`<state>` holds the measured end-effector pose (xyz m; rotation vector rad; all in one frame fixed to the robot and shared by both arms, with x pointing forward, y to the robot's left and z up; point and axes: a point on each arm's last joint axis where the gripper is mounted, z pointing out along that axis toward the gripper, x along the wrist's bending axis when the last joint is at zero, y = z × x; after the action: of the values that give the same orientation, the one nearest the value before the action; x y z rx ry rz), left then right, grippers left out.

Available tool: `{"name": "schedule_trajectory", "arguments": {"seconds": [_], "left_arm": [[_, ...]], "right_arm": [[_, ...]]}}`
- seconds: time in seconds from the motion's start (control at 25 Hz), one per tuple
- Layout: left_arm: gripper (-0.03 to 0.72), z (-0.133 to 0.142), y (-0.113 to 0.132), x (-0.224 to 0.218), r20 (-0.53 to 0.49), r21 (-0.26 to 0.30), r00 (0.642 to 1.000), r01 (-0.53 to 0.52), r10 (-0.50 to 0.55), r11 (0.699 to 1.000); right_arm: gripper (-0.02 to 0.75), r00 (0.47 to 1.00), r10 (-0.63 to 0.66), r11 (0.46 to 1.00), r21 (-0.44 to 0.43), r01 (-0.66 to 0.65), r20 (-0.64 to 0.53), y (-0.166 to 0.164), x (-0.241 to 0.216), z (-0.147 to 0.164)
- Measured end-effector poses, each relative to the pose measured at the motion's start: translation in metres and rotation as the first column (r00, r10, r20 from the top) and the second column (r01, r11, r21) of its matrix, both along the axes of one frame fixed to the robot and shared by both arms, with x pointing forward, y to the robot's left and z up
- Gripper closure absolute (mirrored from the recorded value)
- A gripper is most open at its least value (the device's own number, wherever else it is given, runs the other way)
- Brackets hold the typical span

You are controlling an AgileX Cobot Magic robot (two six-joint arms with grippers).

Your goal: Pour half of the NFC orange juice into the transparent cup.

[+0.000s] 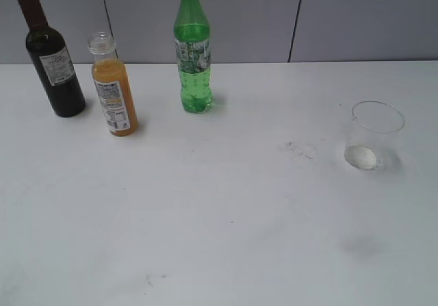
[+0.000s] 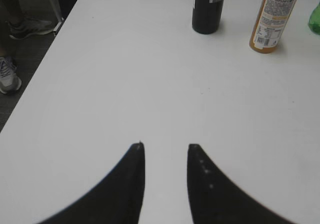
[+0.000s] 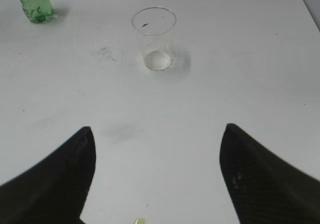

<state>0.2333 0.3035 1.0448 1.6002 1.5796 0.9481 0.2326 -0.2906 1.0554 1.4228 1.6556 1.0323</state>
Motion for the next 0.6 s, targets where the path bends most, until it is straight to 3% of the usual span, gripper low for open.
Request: {"name": "schedule_trajectory", "arguments": {"seconds": [0.6], "left_arm": [[0.449, 0.0, 0.0, 0.0, 0.0, 0.0, 1.0, 0.0, 0.0, 1.0]], "right_arm": [[0.144, 1.0, 0.0, 1.0, 0.0, 0.0, 0.0, 0.0, 0.0, 0.0]]}}
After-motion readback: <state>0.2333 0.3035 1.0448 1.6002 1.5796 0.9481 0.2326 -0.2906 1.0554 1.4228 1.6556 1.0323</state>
